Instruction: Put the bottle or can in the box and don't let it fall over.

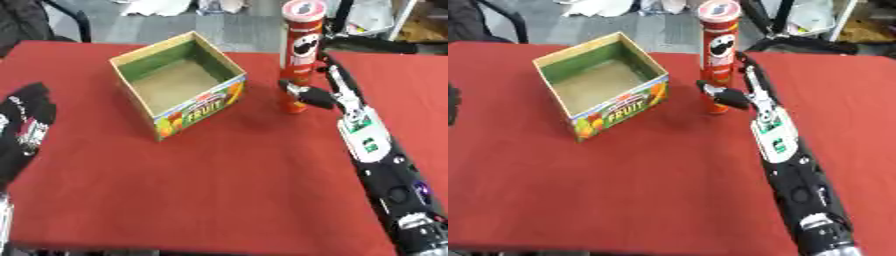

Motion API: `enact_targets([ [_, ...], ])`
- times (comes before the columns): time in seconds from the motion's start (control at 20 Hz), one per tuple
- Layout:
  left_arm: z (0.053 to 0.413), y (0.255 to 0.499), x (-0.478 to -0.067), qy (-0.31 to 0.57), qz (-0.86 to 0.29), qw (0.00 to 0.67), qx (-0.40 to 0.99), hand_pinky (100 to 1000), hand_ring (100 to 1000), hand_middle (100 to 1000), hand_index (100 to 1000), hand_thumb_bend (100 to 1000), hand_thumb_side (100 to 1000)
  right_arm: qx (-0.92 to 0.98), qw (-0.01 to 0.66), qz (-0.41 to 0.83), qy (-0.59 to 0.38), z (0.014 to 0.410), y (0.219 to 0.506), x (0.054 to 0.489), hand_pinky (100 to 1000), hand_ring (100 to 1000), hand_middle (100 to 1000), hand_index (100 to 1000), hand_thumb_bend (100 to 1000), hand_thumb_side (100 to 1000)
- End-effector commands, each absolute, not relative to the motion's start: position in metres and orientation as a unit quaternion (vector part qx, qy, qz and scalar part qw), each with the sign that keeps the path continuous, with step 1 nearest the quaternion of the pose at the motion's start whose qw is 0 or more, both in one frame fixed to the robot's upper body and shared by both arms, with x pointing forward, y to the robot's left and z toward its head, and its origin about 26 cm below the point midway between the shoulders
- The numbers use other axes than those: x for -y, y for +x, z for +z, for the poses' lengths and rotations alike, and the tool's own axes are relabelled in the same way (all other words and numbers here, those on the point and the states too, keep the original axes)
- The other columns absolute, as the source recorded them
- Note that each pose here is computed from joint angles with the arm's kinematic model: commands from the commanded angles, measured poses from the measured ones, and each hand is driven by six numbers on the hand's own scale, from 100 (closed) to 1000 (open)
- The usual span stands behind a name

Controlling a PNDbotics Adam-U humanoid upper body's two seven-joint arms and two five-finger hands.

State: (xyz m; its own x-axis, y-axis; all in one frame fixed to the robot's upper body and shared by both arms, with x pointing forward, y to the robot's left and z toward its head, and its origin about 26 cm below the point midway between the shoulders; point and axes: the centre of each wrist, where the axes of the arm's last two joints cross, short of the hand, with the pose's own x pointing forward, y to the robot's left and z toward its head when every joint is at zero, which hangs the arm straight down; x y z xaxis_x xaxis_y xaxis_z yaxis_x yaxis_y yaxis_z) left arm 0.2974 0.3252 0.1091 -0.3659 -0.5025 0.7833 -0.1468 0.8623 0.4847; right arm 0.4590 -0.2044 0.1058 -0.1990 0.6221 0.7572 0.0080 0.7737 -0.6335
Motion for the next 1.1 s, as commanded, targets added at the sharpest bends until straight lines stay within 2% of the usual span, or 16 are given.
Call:
enact_targets([
  [0.05,0.119,0.299,-0.324,0.201,-0.173,0.510,0.818,903,843,793,893,478,802,0.739,0.580,0.251,-0.233,0.123,0.465,0.211,975,923,970,1000,567,448],
  [1.1,0.127,0.303,-0.320,0.195,-0.179,0.498,0.826,903,842,792,893,478,802,0.741,0.595,0.195,-0.243,0.139,0.476,0.222,970,907,957,1000,551,466],
])
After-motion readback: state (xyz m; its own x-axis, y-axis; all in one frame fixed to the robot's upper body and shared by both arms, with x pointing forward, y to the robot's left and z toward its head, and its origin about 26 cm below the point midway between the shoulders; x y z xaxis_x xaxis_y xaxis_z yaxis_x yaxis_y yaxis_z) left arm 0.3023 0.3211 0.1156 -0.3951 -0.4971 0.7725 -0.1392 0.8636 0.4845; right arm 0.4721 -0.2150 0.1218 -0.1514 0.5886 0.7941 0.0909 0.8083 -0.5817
